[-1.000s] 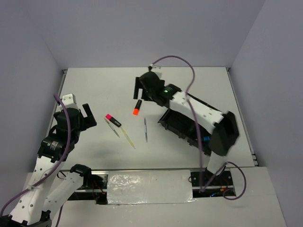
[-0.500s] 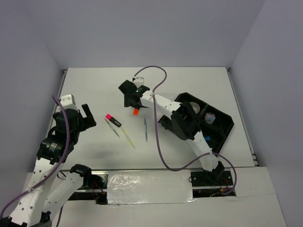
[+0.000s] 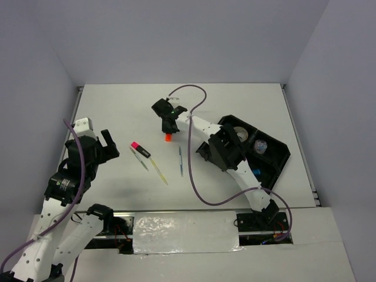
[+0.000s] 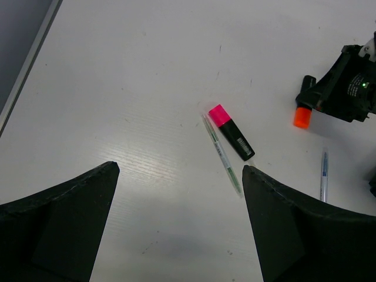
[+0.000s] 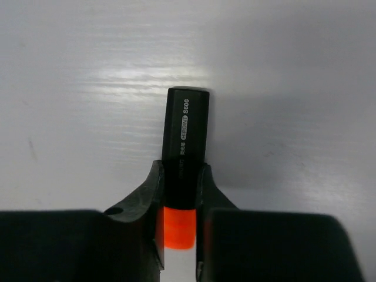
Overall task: Sort the stationery into containers
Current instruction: Pick up the pen from the center of the board, then place the pen in the storage box.
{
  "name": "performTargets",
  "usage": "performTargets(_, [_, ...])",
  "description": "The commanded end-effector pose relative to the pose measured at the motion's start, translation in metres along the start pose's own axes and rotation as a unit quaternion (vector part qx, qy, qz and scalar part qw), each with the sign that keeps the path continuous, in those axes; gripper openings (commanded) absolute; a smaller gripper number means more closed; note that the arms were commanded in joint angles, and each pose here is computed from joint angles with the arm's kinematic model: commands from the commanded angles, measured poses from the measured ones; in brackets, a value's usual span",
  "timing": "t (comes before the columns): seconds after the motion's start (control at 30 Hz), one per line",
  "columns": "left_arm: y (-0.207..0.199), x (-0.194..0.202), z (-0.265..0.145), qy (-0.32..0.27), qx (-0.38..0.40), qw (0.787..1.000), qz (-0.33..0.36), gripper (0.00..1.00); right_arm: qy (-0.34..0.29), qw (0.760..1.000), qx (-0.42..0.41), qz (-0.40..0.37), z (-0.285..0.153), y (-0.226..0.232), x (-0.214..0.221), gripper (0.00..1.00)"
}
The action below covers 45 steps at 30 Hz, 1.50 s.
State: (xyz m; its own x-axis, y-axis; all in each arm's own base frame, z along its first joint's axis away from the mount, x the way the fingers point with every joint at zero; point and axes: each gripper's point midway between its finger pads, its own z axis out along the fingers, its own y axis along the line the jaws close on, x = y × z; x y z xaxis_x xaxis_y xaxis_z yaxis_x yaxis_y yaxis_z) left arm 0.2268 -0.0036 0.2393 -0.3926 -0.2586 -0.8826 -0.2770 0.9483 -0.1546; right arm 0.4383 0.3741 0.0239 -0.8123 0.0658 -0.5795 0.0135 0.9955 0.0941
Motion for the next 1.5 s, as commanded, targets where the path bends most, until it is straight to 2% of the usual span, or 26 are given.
performTargets(0.0, [-0.006, -0.012, -0.003, -0.021, 0.016, 1.000, -0.010, 0.99, 0.008, 0.991, -0.131, -0.003, -0.005, 0.050, 0.001, 0.01])
performTargets(0.13, [-0.006, -0.011, -0.003, -0.020, 0.015, 1.000, -0.009, 0.99, -0.033, 0.968, -0.247, 0.005, -0.066, 0.076, -0.024, 0.00])
performTargets(0.2, [-0.006, -0.011, -0.002, -0.019, 0.015, 1.000, -0.008, 0.99, -0.088, 0.945, -0.316, 0.008, -0.107, 0.093, -0.054, 0.00])
performTargets(0.23, [-0.006, -0.010, -0.002, -0.018, 0.014, 1.000, -0.008, 0.99, -0.129, 0.928, -0.348, 0.004, -0.148, 0.092, -0.075, 0.00])
performTargets(0.27, [-0.007, -0.010, -0.001, -0.018, 0.014, 1.000, -0.008, 0.99, -0.152, 0.924, -0.350, 0.007, -0.169, 0.085, -0.085, 0.00])
performTargets(0.3, [-0.007, -0.010, -0.001, -0.017, 0.015, 1.000, -0.007, 0.99, -0.151, 0.931, -0.331, 0.015, -0.167, 0.066, -0.074, 0.00])
performTargets(0.33, [-0.006, -0.010, -0.001, -0.016, 0.014, 1.000, -0.007, 0.99, -0.188, 0.935, -0.296, 0.047, -0.178, 0.043, -0.087, 0.00])
performTargets(0.37, [-0.006, -0.010, -0.001, -0.017, 0.014, 1.000, -0.008, 0.99, -0.231, 0.924, -0.293, 0.088, -0.226, 0.018, -0.108, 0.00])
performTargets(0.4, [-0.006, -0.010, -0.001, -0.017, 0.013, 1.000, -0.008, 0.99, -0.242, 0.925, -0.266, 0.127, -0.231, -0.008, -0.110, 0.00])
performTargets(0.43, [-0.006, -0.011, -0.002, -0.019, 0.014, 1.000, -0.009, 0.99, -0.222, 0.939, -0.188, 0.185, -0.205, -0.054, -0.080, 0.00])
performTargets(0.47, [-0.006, -0.011, -0.003, -0.020, 0.014, 1.000, -0.009, 0.99, -0.240, 0.927, -0.175, 0.229, -0.233, -0.084, -0.081, 0.00])
performTargets(0.5, [-0.007, -0.012, -0.003, -0.021, 0.017, 1.000, -0.009, 0.99, -0.239, 0.914, -0.146, 0.293, -0.231, -0.114, -0.073, 0.00])
performTargets(0.53, [-0.007, -0.011, -0.003, -0.021, 0.019, 1.000, -0.010, 0.99, -0.223, 0.922, -0.067, 0.310, -0.205, -0.162, -0.031, 0.00])
performTargets(0.57, [-0.007, -0.011, -0.003, -0.021, 0.018, 1.000, -0.009, 0.99, -0.239, 0.903, -0.063, 0.351, -0.224, -0.189, -0.024, 0.00])
performTargets(0.63, [-0.010, -0.010, -0.002, -0.018, 0.023, 1.000, -0.008, 0.99, -0.215, 0.879, 0.019, 0.425, -0.206, -0.252, 0.033, 0.00])
performTargets(0.67, [-0.010, -0.010, -0.002, -0.018, 0.025, 1.000, -0.007, 0.99, -0.233, 0.861, 0.049, 0.450, -0.209, -0.277, 0.046, 0.00])
performTargets(0.7, [-0.011, -0.010, -0.002, -0.017, 0.026, 1.000, -0.005, 0.99, -0.251, 0.813, 0.044, 0.523, -0.220, -0.300, 0.062, 0.00])
performTargets(0.73, [-0.012, -0.009, -0.001, -0.014, 0.027, 1.000, -0.004, 0.99, -0.254, 0.802, 0.080, 0.535, -0.223, -0.324, 0.084, 0.00])
performTargets(0.8, [-0.013, -0.009, -0.001, -0.012, 0.029, 1.000, -0.003, 0.99, -0.296, 0.754, 0.067, 0.582, -0.238, -0.351, 0.094, 0.00])
performTargets(0.93, [-0.013, -0.007, 0.001, -0.009, 0.027, 1.000, -0.002, 0.99, -0.317, 0.725, 0.080, 0.606, -0.249, -0.379, 0.113, 0.00])
performTargets(1.17, [-0.012, -0.005, 0.003, -0.004, 0.021, 1.000, 0.001, 0.99, -0.300, 0.722, 0.120, 0.611, -0.242, -0.386, 0.127, 0.00])
performTargets(1.27, [-0.012, -0.003, 0.006, 0.002, 0.018, 1.000, 0.003, 0.99, -0.295, 0.722, 0.132, 0.612, -0.236, -0.384, 0.127, 0.04])
performTargets(1.33, [-0.013, -0.002, 0.007, 0.005, 0.018, 1.000, 0.005, 0.99, -0.298, 0.715, 0.127, 0.619, -0.236, -0.382, 0.123, 0.12])
performTargets(1.37, [-0.013, -0.002, 0.007, 0.005, 0.019, 1.000, 0.006, 0.99, -0.298, 0.723, 0.131, 0.609, -0.235, -0.381, 0.121, 0.19])
performTargets(1.43, [-0.014, -0.002, 0.007, 0.006, 0.019, 1.000, 0.006, 0.99, -0.304, 0.726, 0.113, 0.607, -0.237, -0.373, 0.108, 0.34])
performTargets(1.47, [-0.013, -0.001, 0.008, 0.007, 0.018, 1.000, 0.007, 0.99, -0.303, 0.732, 0.112, 0.600, -0.239, -0.371, 0.104, 0.47])
